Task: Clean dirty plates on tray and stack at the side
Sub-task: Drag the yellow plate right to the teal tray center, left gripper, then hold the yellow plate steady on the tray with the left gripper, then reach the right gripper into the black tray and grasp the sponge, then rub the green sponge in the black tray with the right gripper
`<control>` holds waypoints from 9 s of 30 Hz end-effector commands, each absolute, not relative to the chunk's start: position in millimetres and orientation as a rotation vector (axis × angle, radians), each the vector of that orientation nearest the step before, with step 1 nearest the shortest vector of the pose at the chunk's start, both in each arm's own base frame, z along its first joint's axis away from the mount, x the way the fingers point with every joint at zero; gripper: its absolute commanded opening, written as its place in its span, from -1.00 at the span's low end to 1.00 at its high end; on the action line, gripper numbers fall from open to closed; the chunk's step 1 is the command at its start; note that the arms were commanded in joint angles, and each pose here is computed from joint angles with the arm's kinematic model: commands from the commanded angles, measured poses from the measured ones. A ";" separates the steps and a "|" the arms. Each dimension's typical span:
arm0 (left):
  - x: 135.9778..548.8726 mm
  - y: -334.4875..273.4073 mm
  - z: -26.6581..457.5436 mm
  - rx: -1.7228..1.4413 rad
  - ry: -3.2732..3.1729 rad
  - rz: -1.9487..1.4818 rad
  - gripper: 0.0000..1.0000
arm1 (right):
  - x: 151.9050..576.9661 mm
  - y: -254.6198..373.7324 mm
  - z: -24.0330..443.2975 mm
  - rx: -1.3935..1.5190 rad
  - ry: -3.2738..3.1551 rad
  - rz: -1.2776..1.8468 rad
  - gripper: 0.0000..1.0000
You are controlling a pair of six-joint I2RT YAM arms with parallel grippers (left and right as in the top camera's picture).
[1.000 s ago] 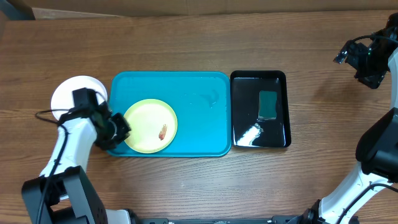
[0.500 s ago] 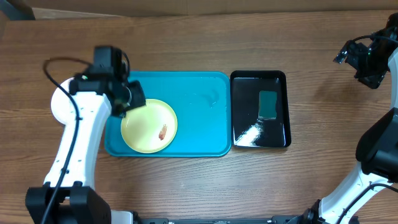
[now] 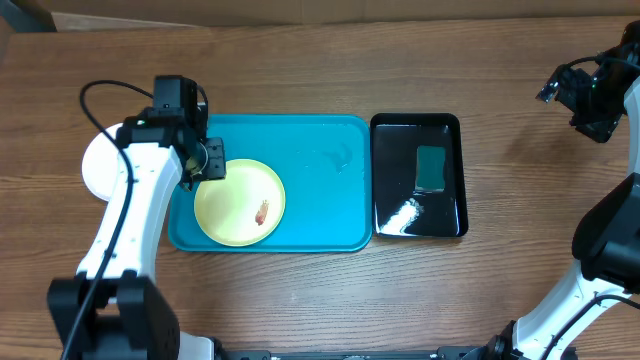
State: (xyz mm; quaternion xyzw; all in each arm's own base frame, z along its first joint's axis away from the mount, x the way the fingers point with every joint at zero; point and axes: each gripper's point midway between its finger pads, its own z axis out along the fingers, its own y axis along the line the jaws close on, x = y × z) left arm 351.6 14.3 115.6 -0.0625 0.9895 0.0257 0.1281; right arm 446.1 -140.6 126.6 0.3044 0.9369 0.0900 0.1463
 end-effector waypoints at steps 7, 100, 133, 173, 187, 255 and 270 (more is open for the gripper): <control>346.3 35.8 47.9 -0.210 3.054 0.130 -0.10 | 451.1 -139.4 139.6 0.858 2.665 0.262 1.00; 352.5 -26.0 21.1 -0.332 3.000 -0.285 -0.38 | 451.1 -139.4 139.6 0.858 2.665 0.262 1.00; 348.7 -27.8 12.4 -0.612 2.971 -0.314 -0.91 | 380.0 19.4 132.9 0.333 3.161 0.488 0.68; 343.0 -27.9 11.6 -0.615 2.994 -0.309 -0.91 | 374.4 77.2 35.9 0.199 3.129 -0.116 0.60; 343.0 -27.9 11.6 -0.615 2.994 -0.309 -0.90 | 376.0 80.3 12.0 0.201 3.096 -0.074 0.40; 348.7 -25.9 12.0 -0.546 2.979 -0.297 -0.54 | 387.5 134.8 59.4 -0.066 3.086 0.160 -0.93; 347.7 -33.7 11.7 -0.513 2.987 -0.298 -0.73 | 375.9 142.4 29.7 -0.093 3.086 0.103 -0.93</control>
